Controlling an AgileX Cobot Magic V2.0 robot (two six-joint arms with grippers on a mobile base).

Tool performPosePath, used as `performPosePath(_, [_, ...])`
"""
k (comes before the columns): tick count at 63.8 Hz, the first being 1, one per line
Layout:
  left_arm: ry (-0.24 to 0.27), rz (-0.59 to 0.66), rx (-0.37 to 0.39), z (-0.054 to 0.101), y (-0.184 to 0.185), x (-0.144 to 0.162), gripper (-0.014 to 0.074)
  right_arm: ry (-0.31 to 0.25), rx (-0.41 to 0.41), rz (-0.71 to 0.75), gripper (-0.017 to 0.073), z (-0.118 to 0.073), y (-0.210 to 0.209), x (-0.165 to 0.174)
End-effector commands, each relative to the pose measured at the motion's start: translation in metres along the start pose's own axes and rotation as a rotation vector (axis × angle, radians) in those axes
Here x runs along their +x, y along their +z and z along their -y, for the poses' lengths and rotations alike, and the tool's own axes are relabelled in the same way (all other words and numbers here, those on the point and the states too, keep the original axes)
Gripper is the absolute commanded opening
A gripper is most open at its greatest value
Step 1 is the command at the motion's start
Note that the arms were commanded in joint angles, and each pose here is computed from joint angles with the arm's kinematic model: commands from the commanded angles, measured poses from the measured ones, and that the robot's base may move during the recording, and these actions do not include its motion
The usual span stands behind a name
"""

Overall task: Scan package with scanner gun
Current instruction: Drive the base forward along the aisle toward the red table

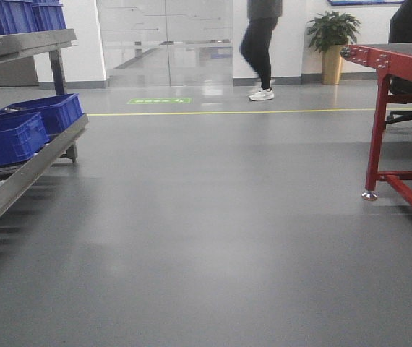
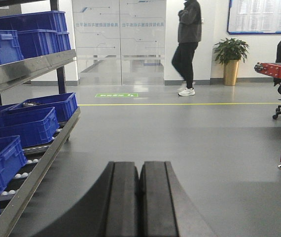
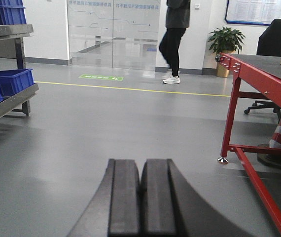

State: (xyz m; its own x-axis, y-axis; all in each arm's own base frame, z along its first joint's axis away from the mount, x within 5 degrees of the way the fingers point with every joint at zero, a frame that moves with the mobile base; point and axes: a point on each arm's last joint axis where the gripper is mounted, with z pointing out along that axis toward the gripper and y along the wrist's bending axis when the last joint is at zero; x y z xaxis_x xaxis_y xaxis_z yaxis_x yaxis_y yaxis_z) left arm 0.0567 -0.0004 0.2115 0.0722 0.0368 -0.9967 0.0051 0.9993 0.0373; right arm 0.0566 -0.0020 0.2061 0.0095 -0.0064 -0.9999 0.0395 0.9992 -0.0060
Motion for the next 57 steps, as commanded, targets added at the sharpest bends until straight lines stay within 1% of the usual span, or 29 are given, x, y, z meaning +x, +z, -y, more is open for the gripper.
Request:
performPosePath(1, [-0.004, 0.027, -0.003, -0.0002, -0.0004, -0.0028, -0.0111, 0.005, 0.005, 0.019, -0.0168, 0.0003, -0.0002, -0.0017])
performPosePath(57, [-0.004, 0.027, -0.003, -0.0002, -0.0004, -0.0028, -0.0111, 0.005, 0.005, 0.019, -0.0168, 0.0003, -0.0002, -0.0017])
